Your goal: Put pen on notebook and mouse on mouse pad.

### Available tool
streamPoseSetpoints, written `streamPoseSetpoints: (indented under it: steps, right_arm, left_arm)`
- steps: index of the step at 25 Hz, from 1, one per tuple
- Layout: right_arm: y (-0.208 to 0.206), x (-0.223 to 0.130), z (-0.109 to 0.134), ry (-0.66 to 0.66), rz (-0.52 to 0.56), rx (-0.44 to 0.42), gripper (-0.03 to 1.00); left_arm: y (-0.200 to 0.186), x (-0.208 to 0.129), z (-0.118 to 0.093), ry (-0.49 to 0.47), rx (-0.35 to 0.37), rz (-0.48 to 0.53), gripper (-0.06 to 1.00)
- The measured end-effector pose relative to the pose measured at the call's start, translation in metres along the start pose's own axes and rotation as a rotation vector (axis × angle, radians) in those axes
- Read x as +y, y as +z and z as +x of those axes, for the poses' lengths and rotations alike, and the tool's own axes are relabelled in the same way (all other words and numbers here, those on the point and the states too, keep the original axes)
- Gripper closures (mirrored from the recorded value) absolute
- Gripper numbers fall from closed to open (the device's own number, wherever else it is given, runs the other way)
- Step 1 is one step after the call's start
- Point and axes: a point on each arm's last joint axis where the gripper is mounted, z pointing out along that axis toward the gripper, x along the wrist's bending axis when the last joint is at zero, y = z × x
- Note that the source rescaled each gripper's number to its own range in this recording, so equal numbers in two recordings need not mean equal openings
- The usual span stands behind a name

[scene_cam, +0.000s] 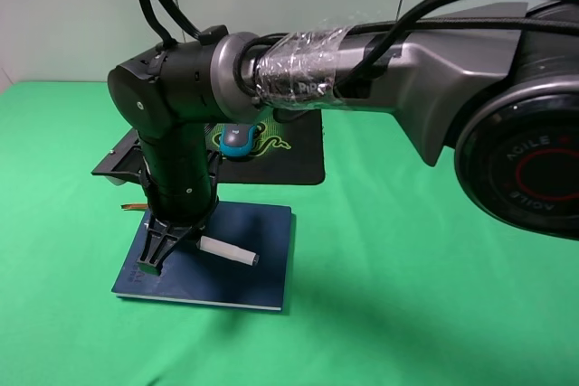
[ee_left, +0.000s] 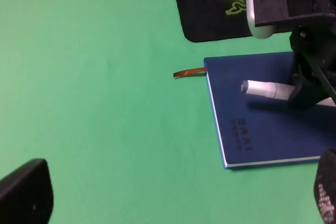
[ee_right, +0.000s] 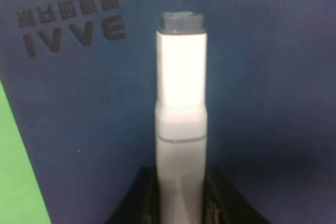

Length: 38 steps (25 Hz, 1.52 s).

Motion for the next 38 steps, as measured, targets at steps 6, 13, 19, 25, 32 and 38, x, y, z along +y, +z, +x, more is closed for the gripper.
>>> streamPoseSetpoints:
  steps: [6,13,19,25,32,38]
  right_arm:
    - [0.0,-0.002,0.0,0.004,0.017,0.004,0.9]
    - [0.0,-0.002,0.001,0.111,0.023,0.004,0.01]
    - [0.0,-0.002,0.0,0.122,0.023,0.004,-0.03]
    - [0.0,-0.002,0.001,0.122,0.026,0.004,-0.03]
    - [-0.03,-0.006,0.0,0.106,0.018,-0.028,-0.03]
    - [-0.089,-0.013,0.002,0.096,-0.05,-0.06,-0.03]
  left_arm:
    - [0.0,0.0,0.0,0.0,0.0,0.0,-0.06]
    - [0.0,0.0,0.0,0.0,0.0,0.0,-0.06]
    - [0.0,0.0,0.0,0.0,0.0,0.0,-0.06]
    - [0.0,0.0,0.0,0.0,0.0,0.0,-0.06]
    - [0.0,0.0,0.0,0.0,0.0,0.0,-0.06]
    - [0.0,0.0,0.0,0.0,0.0,0.0,-0.06]
